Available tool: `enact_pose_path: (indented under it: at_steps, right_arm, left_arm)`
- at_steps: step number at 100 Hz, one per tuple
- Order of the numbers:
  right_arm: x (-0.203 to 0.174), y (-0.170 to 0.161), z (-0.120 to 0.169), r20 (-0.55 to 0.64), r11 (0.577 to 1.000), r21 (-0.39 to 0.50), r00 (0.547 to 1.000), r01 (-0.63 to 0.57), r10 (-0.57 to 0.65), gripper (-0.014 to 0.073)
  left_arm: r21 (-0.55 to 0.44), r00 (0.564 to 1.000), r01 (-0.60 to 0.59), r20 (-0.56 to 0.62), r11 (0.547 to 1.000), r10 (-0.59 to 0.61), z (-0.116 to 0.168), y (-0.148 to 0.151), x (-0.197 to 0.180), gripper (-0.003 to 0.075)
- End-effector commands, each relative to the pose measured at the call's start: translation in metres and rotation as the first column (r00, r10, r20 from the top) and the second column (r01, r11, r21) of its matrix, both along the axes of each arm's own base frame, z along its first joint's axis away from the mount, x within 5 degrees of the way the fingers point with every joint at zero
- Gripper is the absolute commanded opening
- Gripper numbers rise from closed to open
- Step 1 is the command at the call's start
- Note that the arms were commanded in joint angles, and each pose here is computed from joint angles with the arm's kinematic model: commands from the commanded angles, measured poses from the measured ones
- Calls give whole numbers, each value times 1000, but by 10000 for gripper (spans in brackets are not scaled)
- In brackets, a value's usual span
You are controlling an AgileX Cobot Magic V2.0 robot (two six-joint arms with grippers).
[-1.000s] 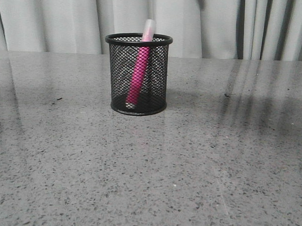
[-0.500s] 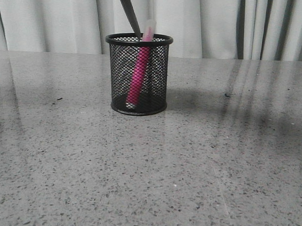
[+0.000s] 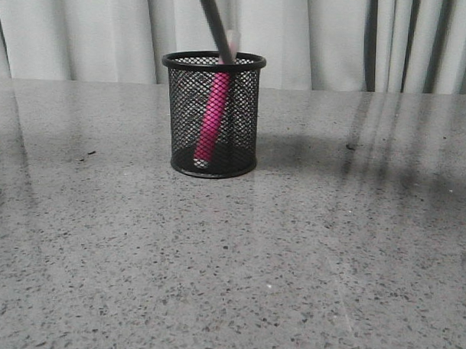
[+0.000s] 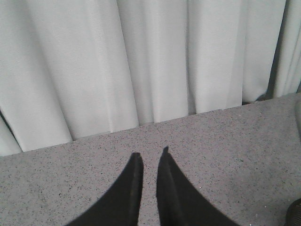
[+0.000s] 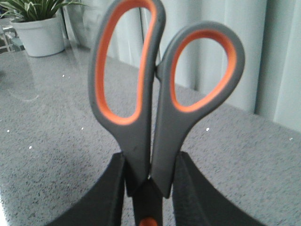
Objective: Put pen and scissors into bin
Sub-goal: 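Lift the scissors with the right gripper and carry over the cup, then lower the scissors blades-first into the cup and open the right gripper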
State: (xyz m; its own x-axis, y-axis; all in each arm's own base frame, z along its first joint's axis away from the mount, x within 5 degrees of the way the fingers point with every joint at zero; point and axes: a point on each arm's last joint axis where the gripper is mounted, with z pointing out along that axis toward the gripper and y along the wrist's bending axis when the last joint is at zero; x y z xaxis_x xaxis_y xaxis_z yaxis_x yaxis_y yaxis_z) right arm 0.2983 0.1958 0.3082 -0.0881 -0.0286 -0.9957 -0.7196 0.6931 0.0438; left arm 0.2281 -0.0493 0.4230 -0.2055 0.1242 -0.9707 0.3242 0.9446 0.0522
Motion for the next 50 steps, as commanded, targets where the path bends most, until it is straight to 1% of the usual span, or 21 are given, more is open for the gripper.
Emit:
enact_pose_path:
  at_steps: [1, 19, 50]
  right_arm:
    - [-3, 1, 20, 84, 993, 106, 996, -49, 40, -73]
    - [-2, 0, 13, 68, 994, 100, 997, -47, 40, -73]
    - [-8, -4, -9, 13, 996, 81, 999, -49, 48, -73]
  left_arm:
    - [-41, 994, -25, 108, 999, 29, 21, 3, -6, 53]
    - [-34, 994, -26, 110, 999, 30, 21, 4, -6, 53]
    - [-34, 994, -26, 110, 999, 30, 21, 4, -6, 53]
